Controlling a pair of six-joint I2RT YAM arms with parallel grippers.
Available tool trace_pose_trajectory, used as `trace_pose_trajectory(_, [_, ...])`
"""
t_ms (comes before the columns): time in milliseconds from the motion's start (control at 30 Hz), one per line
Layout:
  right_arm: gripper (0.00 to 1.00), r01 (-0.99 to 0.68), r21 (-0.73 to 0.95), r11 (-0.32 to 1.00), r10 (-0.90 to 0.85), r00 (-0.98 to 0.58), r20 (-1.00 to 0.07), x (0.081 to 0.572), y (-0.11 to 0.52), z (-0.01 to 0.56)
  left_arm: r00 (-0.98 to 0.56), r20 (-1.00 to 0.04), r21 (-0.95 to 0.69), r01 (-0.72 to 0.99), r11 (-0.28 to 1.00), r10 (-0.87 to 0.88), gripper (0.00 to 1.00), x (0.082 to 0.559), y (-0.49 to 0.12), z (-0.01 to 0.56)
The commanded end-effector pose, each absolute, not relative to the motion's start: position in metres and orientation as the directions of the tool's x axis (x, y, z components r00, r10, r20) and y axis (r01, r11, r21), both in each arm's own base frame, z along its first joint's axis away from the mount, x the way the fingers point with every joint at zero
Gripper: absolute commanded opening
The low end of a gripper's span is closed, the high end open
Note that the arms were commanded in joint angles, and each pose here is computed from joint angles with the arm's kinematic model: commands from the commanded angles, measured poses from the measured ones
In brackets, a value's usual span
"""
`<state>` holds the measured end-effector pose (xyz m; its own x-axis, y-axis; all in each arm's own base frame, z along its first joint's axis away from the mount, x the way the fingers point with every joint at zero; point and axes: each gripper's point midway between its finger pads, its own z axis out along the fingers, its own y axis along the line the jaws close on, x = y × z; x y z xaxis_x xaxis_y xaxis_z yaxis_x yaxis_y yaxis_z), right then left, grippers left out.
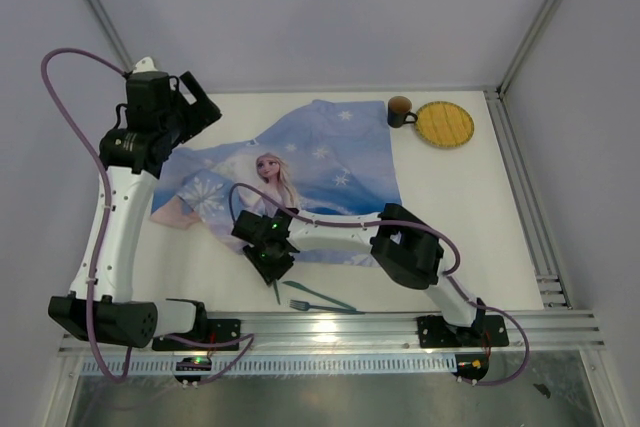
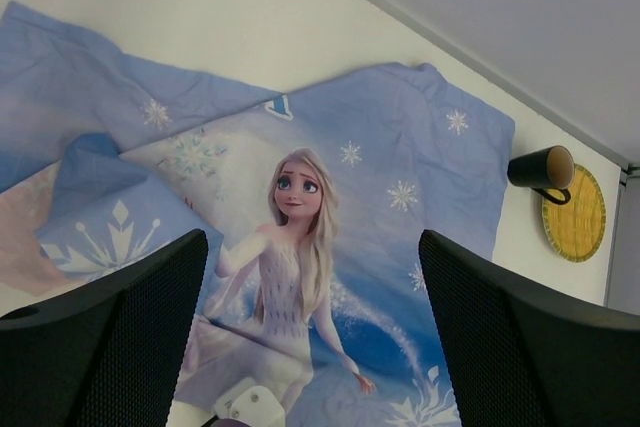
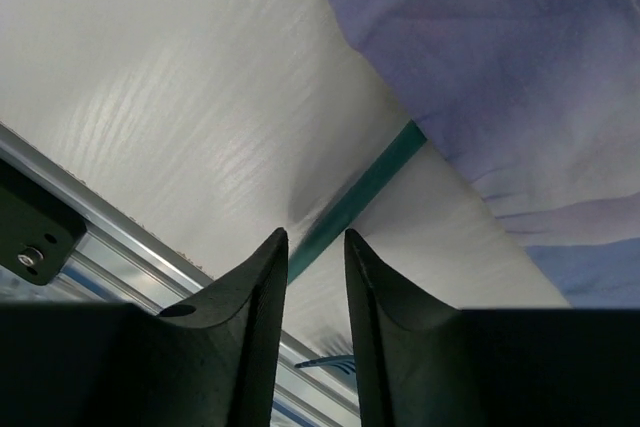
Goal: Set the dinner table for one person
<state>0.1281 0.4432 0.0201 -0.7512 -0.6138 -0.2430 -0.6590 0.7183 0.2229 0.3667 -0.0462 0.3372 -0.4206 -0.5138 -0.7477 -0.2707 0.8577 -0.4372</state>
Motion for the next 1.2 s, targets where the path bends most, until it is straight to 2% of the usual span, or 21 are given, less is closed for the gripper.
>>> trace_pose_trajectory(0, [0.31,-0.678,0.256,0.689,-0.618,-0.734,-0.28,0.13,0.461,0.027,-0.375,-0.781,-0.445,-0.227,0.866,-0.499,0.89,0.358,-0.045,0.366])
trace_pose_trajectory(233, [0.13,-0.693,0.244,0.678,-0.639,-0.72,-0.27,0.129,0.455,0.024,-0.374,-0.78,-0.452,-0.219,0.865,-0.502,0.89,0.359,-0.047,0.37])
trace_pose_trajectory(333, [0.1,-0.703,0.245,0.668,-0.651,-0.711,-0.266,0.127,0.452,0.028,-0.374,-0.777,-0.457,-0.219,0.862,-0.507,0.89,0.361,-0.048,0.37])
trace_pose_trajectory(600, [0.08,-0.789,0.253,0.561,-0.735,-0.614,-0.286,0.114,0.427,0.065,-0.373,-0.768,-0.471,-0.22,0.854,-0.52,0.9,0.368,-0.05,0.368])
trace_pose_trajectory(800, [0.07,-0.795,0.218,0.565,-0.755,-0.606,-0.251,0.104,0.388,0.085,-0.363,-0.763,-0.491,-0.212,0.845,-0.534,0.89,0.373,-0.053,0.367])
trace_pose_trajectory(933, [0.07,-0.792,0.243,0.561,-0.737,-0.611,-0.288,0.098,0.38,0.111,-0.373,-0.747,-0.513,-0.204,0.834,-0.55,0.89,0.379,-0.058,0.363])
trace_pose_trajectory(1167, [0.08,-0.782,0.227,0.581,-0.733,-0.624,-0.272,0.096,0.366,0.113,-0.381,-0.716,-0.56,-0.185,0.807,-0.585,0.89,0.386,-0.068,0.36])
